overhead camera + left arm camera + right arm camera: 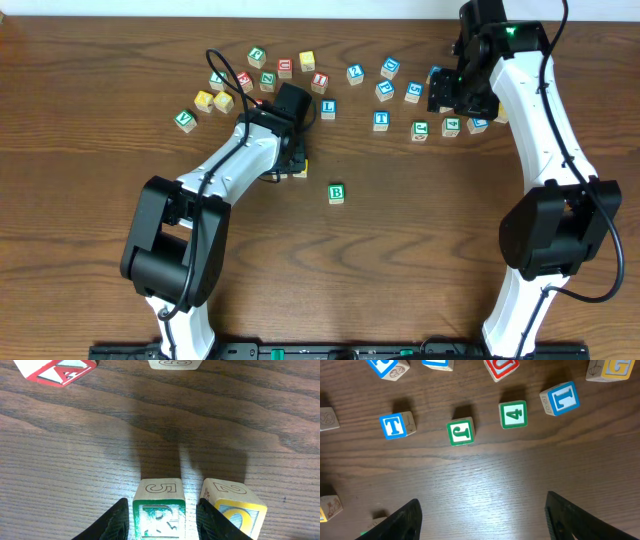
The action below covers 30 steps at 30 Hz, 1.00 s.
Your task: Spell out ROBOT
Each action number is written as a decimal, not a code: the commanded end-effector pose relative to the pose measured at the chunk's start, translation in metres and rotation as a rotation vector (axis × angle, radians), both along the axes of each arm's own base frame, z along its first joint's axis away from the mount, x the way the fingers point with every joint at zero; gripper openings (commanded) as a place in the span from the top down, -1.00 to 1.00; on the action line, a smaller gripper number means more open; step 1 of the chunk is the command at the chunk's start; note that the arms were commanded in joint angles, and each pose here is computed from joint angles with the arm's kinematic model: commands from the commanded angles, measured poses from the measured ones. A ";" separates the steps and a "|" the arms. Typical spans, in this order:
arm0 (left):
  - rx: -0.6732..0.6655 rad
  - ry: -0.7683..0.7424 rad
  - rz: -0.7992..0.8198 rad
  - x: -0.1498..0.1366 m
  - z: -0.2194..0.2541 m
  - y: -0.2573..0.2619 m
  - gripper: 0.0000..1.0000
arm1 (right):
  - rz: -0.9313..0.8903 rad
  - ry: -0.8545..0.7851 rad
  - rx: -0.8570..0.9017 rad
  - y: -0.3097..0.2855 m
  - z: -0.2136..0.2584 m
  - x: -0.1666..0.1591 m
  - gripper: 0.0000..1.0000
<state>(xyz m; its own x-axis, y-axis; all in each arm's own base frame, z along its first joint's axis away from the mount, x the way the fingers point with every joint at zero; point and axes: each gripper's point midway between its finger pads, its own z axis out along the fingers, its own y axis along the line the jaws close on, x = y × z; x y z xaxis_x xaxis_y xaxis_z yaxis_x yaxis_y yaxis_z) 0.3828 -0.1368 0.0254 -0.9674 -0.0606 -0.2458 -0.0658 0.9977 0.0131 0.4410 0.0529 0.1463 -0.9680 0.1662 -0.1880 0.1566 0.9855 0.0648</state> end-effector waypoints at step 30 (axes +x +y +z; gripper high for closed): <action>-0.103 0.056 -0.074 -0.058 0.027 -0.109 0.14 | 0.034 -0.058 -0.004 0.004 0.013 0.008 -0.53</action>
